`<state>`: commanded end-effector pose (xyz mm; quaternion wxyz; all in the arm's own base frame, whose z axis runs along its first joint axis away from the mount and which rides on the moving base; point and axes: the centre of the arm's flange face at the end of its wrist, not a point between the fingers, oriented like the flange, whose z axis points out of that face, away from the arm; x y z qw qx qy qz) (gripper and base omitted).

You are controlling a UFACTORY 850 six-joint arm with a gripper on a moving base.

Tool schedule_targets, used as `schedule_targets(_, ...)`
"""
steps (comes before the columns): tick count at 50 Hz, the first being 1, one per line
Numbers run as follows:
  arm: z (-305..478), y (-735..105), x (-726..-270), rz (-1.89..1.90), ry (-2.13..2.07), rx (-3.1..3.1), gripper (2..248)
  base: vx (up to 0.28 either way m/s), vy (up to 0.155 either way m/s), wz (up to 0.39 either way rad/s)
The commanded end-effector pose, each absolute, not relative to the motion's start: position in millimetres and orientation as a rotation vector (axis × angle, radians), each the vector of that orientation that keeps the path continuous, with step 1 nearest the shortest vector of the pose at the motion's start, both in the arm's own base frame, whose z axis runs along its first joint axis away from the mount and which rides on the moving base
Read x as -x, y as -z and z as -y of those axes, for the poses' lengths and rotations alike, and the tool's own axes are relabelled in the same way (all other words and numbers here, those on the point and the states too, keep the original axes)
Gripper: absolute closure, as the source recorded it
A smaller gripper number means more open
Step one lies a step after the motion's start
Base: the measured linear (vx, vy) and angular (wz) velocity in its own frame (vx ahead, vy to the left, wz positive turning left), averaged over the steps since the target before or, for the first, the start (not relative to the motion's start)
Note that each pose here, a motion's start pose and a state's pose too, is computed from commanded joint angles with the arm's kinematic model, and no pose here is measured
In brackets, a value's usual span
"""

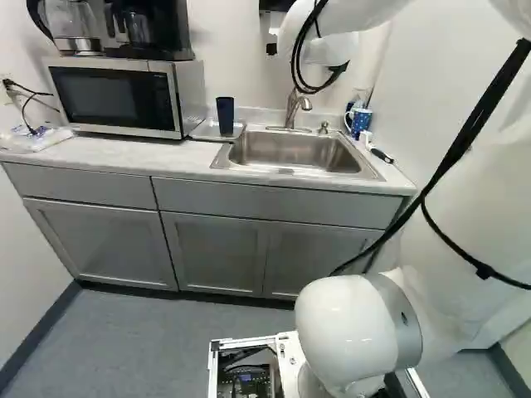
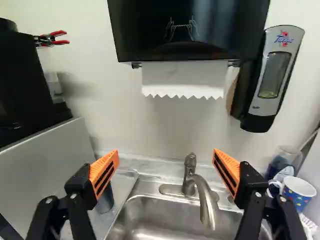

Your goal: Rinse the cup and place it in the tray

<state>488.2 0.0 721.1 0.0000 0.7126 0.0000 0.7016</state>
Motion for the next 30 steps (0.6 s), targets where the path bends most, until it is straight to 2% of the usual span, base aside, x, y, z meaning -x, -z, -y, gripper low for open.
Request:
schedule_targets(11, 0.0, -721.1, -488.2, 0.000, -2.204, -2.239, 3, 0.086, -0.087, 0.209)
schedule_targets(22, 0.0, -721.1, -488.2, 0.000, -2.204, -2.239, 3, 0.074, -0.103, 0.008)
schedule_targets(30, 0.0, -721.1, -488.2, 0.000, -2.204, -2.239, 3, 0.063, -0.037, -0.027)
